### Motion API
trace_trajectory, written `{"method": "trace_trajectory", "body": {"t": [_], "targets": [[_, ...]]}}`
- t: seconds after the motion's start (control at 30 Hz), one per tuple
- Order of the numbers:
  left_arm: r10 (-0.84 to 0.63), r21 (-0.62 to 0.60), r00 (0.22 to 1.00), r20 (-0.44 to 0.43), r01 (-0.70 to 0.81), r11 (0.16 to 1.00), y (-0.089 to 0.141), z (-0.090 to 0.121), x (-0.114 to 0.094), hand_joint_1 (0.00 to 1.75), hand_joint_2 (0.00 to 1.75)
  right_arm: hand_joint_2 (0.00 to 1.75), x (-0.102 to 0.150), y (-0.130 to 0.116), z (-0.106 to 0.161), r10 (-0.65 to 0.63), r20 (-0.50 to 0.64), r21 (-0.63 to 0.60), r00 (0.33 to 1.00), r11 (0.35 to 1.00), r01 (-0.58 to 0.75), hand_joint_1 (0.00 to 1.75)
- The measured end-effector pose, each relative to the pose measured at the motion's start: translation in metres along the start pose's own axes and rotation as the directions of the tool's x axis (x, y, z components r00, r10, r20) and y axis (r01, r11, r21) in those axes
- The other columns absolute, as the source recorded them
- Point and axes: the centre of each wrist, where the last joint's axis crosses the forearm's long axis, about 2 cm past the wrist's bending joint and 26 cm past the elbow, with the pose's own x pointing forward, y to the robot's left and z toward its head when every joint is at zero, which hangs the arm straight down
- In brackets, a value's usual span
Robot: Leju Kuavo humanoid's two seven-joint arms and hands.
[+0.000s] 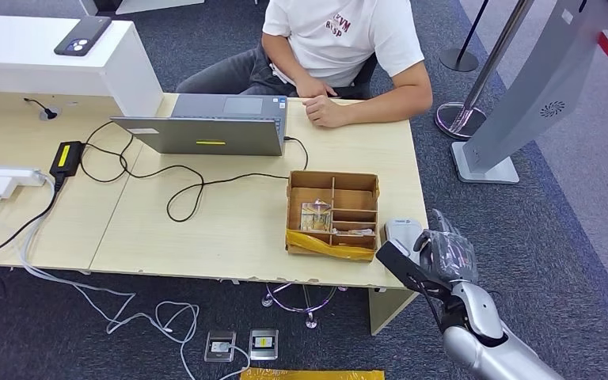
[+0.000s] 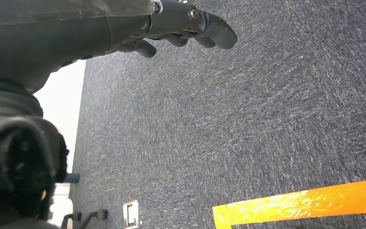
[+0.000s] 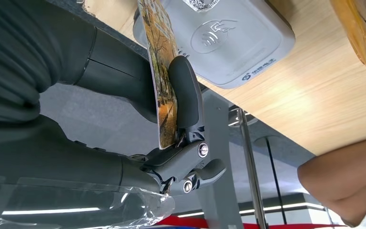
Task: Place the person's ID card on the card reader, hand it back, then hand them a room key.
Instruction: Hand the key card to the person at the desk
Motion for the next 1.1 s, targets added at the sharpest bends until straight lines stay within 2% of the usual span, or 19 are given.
{"method": "trace_trajectory", "body": {"t": [1.1], "targets": [[-0.001,0.004,1.0,0.001,0.001,1.0,0.0,0.0,0.0,0.0,0.0,1.75,0.003,0.013,-0.001,-0.005,0.002,0.051,1.0,0.999,0.004,1.75]]}}
